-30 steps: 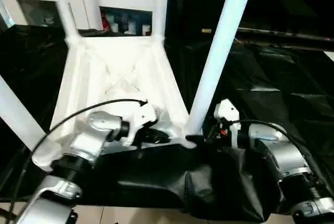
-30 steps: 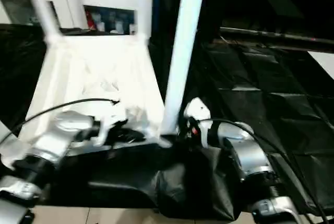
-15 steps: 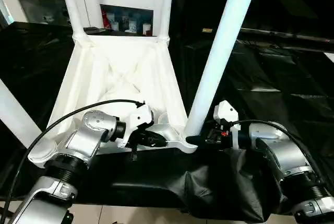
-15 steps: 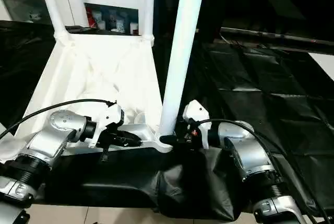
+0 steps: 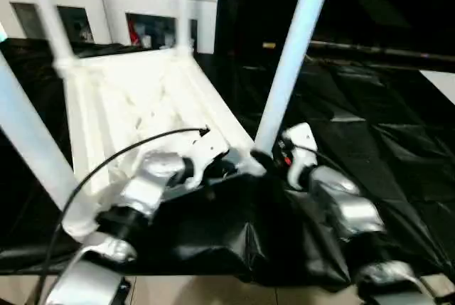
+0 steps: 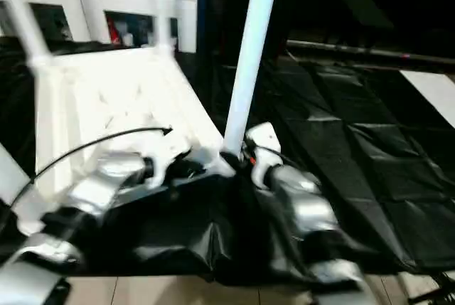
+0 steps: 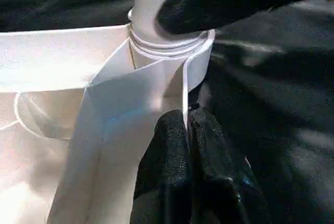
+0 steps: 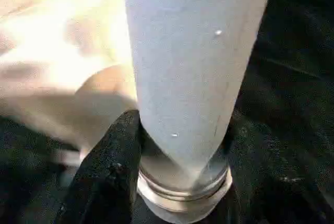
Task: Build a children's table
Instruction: Rotate leg to tighten
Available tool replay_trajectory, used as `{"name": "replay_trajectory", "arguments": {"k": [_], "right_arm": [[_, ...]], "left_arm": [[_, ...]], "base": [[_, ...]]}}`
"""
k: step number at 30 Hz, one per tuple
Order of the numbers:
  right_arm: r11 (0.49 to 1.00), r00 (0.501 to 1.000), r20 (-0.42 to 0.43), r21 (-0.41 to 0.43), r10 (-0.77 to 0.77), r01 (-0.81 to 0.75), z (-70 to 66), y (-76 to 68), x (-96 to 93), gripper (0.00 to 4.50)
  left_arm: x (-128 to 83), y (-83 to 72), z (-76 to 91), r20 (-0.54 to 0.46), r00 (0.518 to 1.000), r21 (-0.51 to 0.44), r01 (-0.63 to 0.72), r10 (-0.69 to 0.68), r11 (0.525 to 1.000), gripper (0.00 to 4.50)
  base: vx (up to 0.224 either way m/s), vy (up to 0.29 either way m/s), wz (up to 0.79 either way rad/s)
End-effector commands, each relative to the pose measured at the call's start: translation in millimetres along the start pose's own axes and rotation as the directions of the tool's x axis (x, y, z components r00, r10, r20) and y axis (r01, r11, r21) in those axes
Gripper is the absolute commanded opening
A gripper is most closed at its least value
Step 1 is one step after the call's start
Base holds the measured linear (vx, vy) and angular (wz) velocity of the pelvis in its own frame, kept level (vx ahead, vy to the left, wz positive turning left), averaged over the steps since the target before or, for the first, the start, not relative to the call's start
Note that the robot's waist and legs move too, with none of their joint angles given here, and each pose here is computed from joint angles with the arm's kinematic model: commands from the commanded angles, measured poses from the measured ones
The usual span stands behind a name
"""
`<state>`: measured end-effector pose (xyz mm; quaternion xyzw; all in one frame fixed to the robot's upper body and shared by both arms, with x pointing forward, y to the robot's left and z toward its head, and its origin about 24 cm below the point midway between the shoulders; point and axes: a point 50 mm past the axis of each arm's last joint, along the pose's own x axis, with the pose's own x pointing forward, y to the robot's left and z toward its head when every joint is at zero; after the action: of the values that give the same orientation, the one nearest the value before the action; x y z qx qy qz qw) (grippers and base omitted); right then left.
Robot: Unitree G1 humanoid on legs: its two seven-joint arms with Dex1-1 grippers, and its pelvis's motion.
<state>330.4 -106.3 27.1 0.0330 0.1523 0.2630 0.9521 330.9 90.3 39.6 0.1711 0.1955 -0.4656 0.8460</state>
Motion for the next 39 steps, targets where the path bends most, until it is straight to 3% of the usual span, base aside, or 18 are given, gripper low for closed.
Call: {"name": "replay_trajectory", "arguments": {"k": [1, 3, 6, 7, 11, 15, 19, 22, 24, 27, 29, 32, 36, 39], "right_arm": [[0.998, 0.990, -0.136, 0.055, 0.043, -0.036, -26.5, 28.6, 11.5, 2.01], [0.997, 0.990, -0.117, 0.013, 0.077, -0.076, -23.3, 44.9, 19.7, 2.01], [0.993, 0.988, -0.103, -0.024, 0.113, -0.116, -21.5, 51.4, 21.4, 2.01], [0.992, 0.988, -0.099, -0.034, 0.119, -0.122, -21.2, 52.0, 21.3, 2.35], [0.988, 0.985, -0.067, -0.004, 0.156, -0.157, -18.3, 49.9, 18.9, 2.92], [0.960, 0.962, -0.078, -0.080, 0.262, -0.268, -14.1, 33.6, 6.0, 3.26], [0.931, 0.938, -0.103, -0.127, 0.331, -0.342, -12.2, 26.2, -2.4, 3.26], [0.850, 0.866, -0.159, -0.176, 0.473, -0.496, -6.4, 15.2, -21.0, 3.26], [0.831, 0.845, -0.182, -0.169, 0.502, -0.530, -6.5, 13.5, -25.0, 3.26], [0.746, 0.760, -0.255, -0.169, 0.598, -0.643, -6.3, 10.7, -39.2, 3.26], [0.741, 0.754, -0.259, -0.170, 0.603, -0.650, -6.2, 10.6, -40.1, 3.26], [0.703, 0.717, -0.286, -0.169, 0.636, -0.691, -5.0, 10.6, -44.2, 3.26], [0.679, 0.684, -0.306, -0.143, 0.662, -0.720, -6.0, 14.0, -46.2, 3.26], [0.678, 0.681, -0.302, -0.135, 0.667, -0.723, -6.5, 15.3, -46.1, 2.88]], "left_arm": [[21.0, -17.9, 8.6, 0.025, 1.000, -0.052, -0.011, 0.013, 0.999, 0.00], [32.2, -28.9, 17.5, 0.050, 0.999, -0.044, 0.011, -0.009, 0.999, 0.00], [35.4, -32.1, 19.2, 0.053, 0.999, -0.040, 0.017, -0.015, 0.999, 0.00], [35.7, -32.2, 19.2, 0.052, 0.999, -0.038, 0.016, -0.014, 0.999, 0.00], [33.2, -29.6, 16.3, 0.044, 0.999, -0.024, 0.012, -0.011, 1.000, 0.00], [19.7, -22.5, 9.4, 0.049, 0.996, 0.001, 0.076, -0.076, 0.997, 0.00], [11.3, -19.9, 5.7, 0.051, 0.990, 0.018, 0.127, -0.128, 0.992, 0.00], [-8.5, -20.1, 1.3, 0.077, 0.954, 0.079, 0.284, -0.290, 0.956, 0.00], [-13.0, -20.7, 0.8, 0.084, 0.942, 0.083, 0.318, -0.324, 0.945, 0.00], [-27.1, -21.2, -2.3, 0.074, 0.906, 0.073, 0.412, -0.417, 0.908, 0.00], [-28.5, -21.4, -2.9, 0.070, 0.902, 0.072, 0.422, -0.427, 0.904, 0.00], [-39.9, -25.4, -7.8, 0.045, 0.857, 0.050, 0.511, -0.513, 0.858, 0.00], [-41.7, -26.1, -7.9, 0.046, 0.852, 0.057, 0.519, -0.521, 0.853, 0.00], [-41.1, -25.6, -7.3, 0.050, 0.856, 0.059, 0.512, -0.515, 0.857, 0.00]], "base": [[0.000, 0.000, 0.00], [0.000, 0.000, 0.00], [0.000, 0.000, 0.00], [0.000, 0.000, 0.00], [0.000, 0.000, 0.00], [0.000, 0.000, 0.00], [0.000, 0.000, 0.00], [0.000, 0.000, 0.00], [0.000, 0.000, 0.00], [0.000, 0.000, 0.00], [0.000, 0.000, 0.00], [0.000, 0.000, 0.00], [0.000, 0.000, 0.00], [0.000, 0.000, 0.00]]}}
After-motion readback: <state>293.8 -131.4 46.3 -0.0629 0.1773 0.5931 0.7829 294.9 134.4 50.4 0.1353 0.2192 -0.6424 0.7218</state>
